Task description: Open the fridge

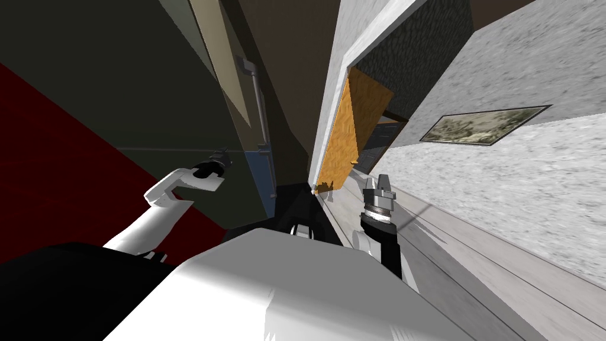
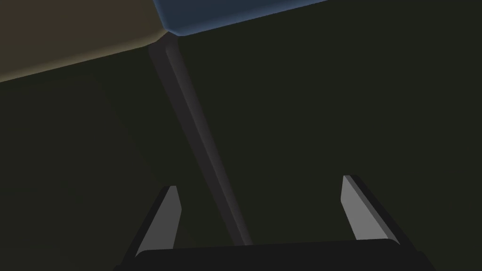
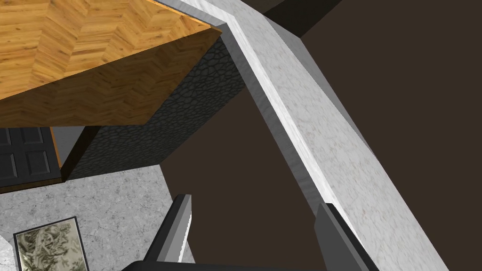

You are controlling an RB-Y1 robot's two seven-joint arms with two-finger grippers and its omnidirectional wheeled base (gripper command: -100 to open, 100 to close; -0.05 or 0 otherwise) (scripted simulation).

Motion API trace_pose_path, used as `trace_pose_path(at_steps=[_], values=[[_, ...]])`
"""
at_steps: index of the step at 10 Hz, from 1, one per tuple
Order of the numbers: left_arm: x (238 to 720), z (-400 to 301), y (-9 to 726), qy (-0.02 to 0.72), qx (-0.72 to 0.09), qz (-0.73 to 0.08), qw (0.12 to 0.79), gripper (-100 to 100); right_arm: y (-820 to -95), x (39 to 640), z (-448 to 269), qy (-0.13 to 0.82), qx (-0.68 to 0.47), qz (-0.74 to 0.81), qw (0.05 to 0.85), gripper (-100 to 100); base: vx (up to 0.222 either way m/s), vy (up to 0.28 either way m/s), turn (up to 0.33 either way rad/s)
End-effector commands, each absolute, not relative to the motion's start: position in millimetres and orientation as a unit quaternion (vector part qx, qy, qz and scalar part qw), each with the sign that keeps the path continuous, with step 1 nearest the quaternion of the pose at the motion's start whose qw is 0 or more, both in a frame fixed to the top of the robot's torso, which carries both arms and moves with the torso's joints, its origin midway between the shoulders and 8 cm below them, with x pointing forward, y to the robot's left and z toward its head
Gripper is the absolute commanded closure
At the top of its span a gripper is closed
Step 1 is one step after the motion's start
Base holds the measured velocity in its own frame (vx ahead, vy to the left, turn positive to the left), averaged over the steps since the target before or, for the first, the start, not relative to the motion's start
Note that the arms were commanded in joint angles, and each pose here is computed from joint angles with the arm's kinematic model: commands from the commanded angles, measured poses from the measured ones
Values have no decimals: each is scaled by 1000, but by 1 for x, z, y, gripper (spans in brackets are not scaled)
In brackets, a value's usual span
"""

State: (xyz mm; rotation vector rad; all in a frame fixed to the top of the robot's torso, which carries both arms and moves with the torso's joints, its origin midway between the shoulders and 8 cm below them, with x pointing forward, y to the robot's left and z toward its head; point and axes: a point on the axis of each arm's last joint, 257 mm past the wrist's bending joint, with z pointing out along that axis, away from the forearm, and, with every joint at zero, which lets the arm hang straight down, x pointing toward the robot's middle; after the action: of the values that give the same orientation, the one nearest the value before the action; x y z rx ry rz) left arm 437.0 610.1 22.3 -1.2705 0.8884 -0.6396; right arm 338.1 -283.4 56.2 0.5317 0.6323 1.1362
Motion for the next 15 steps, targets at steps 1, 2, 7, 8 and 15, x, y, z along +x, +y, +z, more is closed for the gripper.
trace_pose_path(at_steps=[1, 2, 7, 8, 15], values=[[443, 40, 601, 393, -548, -302, 673, -100, -283, 338, 56, 291, 244, 522, 763, 0, -3, 3, -46], [441, 43, 612, 382, -563, -297, 670, -100, -283, 338, 56, 291, 244, 522, 763, 0, -15, -54, -81], [439, 47, 623, 370, -576, -293, 668, -100, -283, 338, 56, 291, 244, 522, 763, 0, 2, -44, -28], [439, 47, 623, 370, -576, -293, 668, -100, -283, 338, 56, 291, 245, 522, 763, 0, 5, 5, -33], [431, 58, 651, 336, -610, -282, 660, -100, -283, 338, 56, 291, 244, 522, 763, 0, -2, -39, -54]])
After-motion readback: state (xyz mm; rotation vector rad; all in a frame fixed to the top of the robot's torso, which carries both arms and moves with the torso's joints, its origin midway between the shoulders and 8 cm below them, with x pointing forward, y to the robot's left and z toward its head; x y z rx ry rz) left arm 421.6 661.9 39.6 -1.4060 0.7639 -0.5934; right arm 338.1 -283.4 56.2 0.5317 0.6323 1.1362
